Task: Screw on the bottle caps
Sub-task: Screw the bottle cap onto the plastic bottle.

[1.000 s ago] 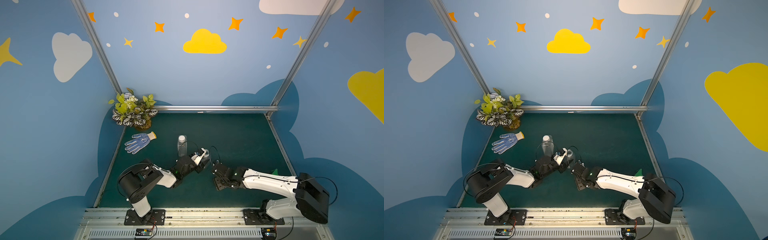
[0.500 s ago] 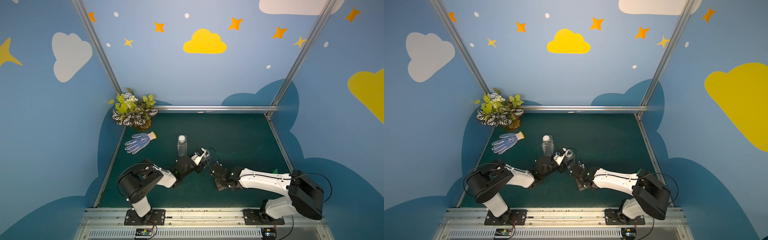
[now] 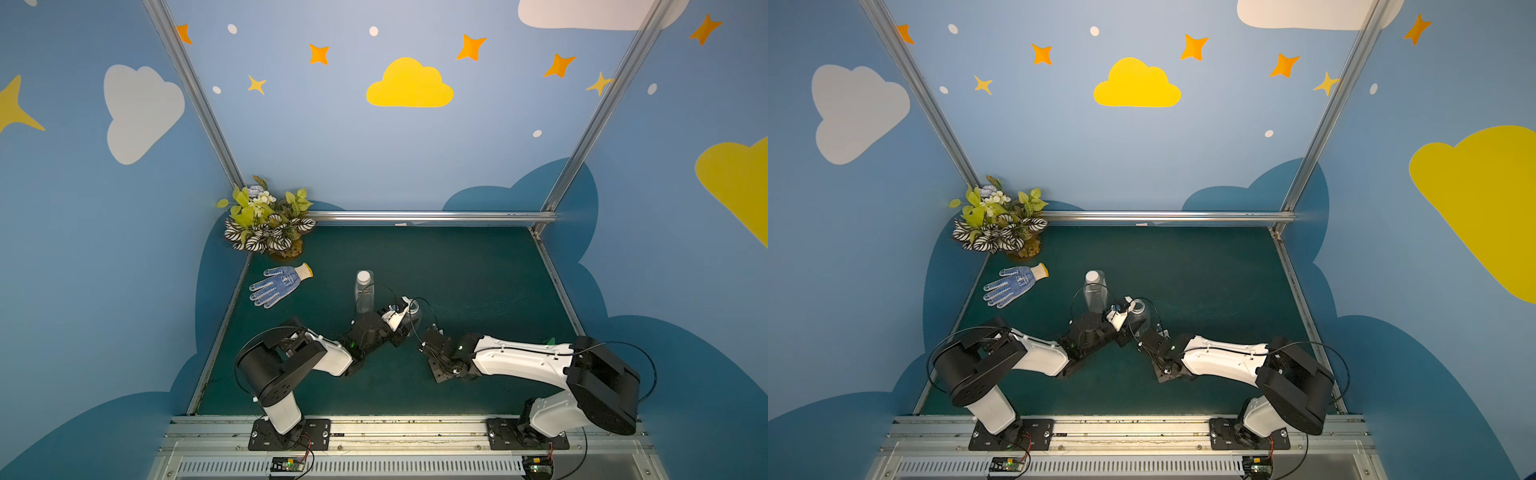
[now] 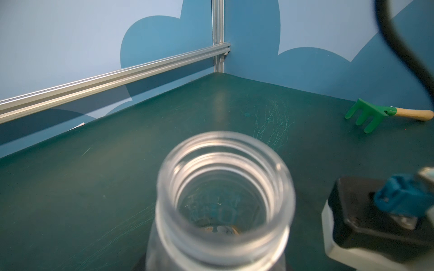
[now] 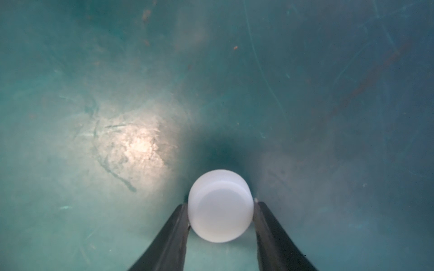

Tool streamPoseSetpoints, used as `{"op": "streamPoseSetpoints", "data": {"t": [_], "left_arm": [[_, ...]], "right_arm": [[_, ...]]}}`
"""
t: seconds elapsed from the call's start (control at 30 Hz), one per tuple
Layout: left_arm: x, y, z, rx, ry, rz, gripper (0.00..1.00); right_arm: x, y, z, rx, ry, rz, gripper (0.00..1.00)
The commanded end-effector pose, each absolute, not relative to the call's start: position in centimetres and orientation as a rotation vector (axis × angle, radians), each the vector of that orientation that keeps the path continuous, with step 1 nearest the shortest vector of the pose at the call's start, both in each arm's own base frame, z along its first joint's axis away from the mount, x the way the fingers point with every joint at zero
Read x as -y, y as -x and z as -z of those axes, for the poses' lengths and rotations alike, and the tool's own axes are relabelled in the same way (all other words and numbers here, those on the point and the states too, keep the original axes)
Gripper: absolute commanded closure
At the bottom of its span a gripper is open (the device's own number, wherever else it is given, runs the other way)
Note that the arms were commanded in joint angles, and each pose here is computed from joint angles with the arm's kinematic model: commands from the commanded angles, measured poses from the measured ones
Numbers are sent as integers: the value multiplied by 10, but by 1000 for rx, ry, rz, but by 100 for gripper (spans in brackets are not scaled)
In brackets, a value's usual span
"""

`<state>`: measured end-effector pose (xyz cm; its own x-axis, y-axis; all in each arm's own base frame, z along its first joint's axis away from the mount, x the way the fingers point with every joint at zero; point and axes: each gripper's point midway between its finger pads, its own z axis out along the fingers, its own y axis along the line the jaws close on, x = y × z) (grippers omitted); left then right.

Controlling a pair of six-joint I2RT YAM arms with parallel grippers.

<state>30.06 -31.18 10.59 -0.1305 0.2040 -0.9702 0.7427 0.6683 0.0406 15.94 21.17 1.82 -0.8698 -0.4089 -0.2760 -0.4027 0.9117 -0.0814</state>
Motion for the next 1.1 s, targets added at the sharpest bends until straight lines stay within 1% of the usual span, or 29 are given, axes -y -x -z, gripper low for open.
{"op": "streamPoseSetpoints", "data": {"t": [0.0,0.17,0.43,0.53,0.7,0.93,1.07], "left_arm": [[307,-299,-96,-1690,-797,521,53],[306,-299,-97,-1685,-797,520,53],[307,-295,-97,-1675,-804,537,53],[308,-292,-97,-1664,-813,560,51],[310,-286,-95,-1658,-821,596,46],[312,-285,-93,-1647,-824,612,44],[313,-286,-92,-1634,-813,623,40]], "right_arm": [[-211,-159,-17,-2801,606,65,52],[-209,-159,-14,-2807,596,68,53],[-204,-160,-14,-2806,575,77,62],[-198,-162,-17,-2803,555,79,65],[-184,-168,-27,-2808,505,49,65],[-163,-176,-44,-2803,443,7,66],[-155,-178,-53,-2801,422,-21,67]]}}
